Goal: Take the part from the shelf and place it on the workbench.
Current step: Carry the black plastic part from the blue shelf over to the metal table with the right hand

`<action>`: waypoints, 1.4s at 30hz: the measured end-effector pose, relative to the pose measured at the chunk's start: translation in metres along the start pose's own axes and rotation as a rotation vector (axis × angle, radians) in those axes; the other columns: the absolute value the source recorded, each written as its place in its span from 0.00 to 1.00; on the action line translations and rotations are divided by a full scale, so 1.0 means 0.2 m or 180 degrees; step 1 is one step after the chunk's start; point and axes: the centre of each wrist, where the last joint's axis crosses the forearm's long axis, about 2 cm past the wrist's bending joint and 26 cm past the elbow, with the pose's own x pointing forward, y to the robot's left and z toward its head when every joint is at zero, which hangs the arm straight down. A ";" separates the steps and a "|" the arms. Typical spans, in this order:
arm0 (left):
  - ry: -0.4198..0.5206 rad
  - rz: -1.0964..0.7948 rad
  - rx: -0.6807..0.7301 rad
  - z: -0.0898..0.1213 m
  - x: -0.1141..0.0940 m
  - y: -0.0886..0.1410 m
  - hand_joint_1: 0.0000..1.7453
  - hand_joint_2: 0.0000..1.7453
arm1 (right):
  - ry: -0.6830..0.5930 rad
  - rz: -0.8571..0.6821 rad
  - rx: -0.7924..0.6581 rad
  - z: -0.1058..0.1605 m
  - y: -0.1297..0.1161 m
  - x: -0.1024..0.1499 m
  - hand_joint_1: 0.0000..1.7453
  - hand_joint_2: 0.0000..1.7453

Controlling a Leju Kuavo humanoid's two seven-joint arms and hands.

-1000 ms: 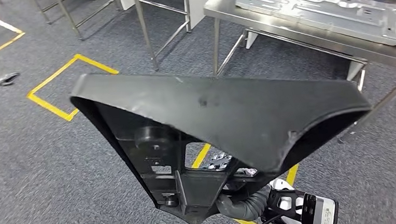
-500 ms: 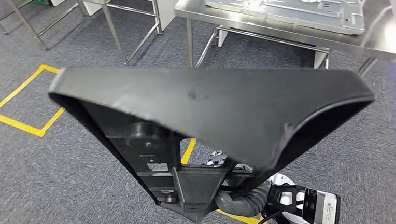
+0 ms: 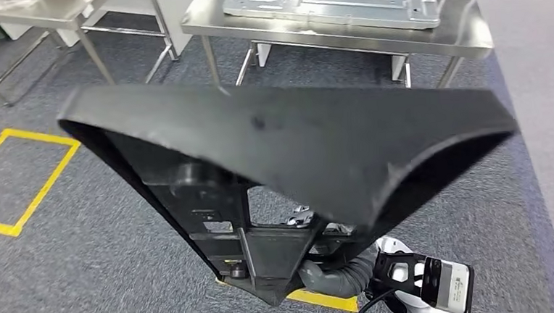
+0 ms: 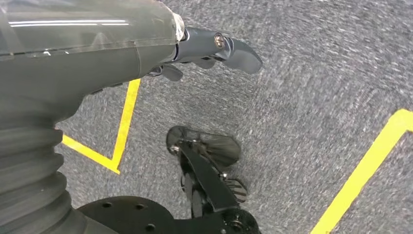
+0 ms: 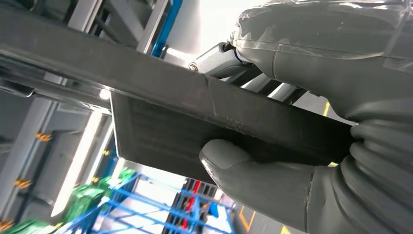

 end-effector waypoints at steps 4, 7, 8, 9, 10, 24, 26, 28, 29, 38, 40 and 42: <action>-0.0003 0.0020 -0.0026 0.00 0.01 0.00 0.00 1.00 | 0.0008 0.0003 0.0007 -0.01 -0.01 0.00 0.96 1.00; -0.0012 0.0047 -0.0048 0.00 0.02 -0.01 0.00 1.00 | 0.0024 -0.0003 0.0010 -0.01 -0.01 0.00 0.96 1.00; -0.0014 0.0054 -0.0056 0.00 0.02 -0.02 0.00 1.00 | 0.0026 -0.0003 0.0012 -0.01 -0.01 0.00 0.96 1.00; -0.0012 0.0058 -0.0063 0.00 0.02 -0.02 0.00 1.00 | 0.0021 -0.0001 0.0016 -0.02 -0.01 0.00 0.96 1.00; -0.0005 0.0061 -0.0068 0.00 0.01 -0.03 0.00 1.00 | 0.0019 0.0001 0.0019 -0.02 -0.02 0.00 0.96 1.00; 0.0041 0.0134 -0.0203 0.00 0.01 -0.03 0.00 1.00 | 0.0082 0.0182 -0.0042 -0.02 -0.02 -0.01 0.96 1.00; 0.0044 0.0142 -0.0206 0.00 0.01 -0.03 0.00 1.00 | 0.0071 0.0186 -0.0045 -0.02 -0.02 -0.01 0.96 1.00; 0.0056 0.0143 -0.0205 0.00 0.00 -0.03 0.00 1.00 | 0.0081 0.0183 -0.0049 -0.02 -0.01 -0.01 0.96 1.00; 0.0064 0.0143 -0.0204 0.00 0.00 -0.03 0.00 1.00 | 0.0087 0.0180 -0.0051 -0.02 -0.01 -0.01 0.96 1.00; 0.0064 0.0153 -0.0197 0.00 0.00 -0.03 0.00 1.00 | 0.0092 0.0182 -0.0053 -0.02 0.00 -0.01 0.96 1.00; 0.0063 0.0155 -0.0198 0.00 0.00 -0.03 0.00 1.00 | 0.0085 0.0188 -0.0050 -0.02 -0.01 -0.01 0.96 1.00; 0.0063 0.0155 -0.0198 0.00 -0.01 -0.03 0.00 1.00 | 0.0087 0.0193 -0.0050 -0.02 -0.01 -0.01 0.96 1.00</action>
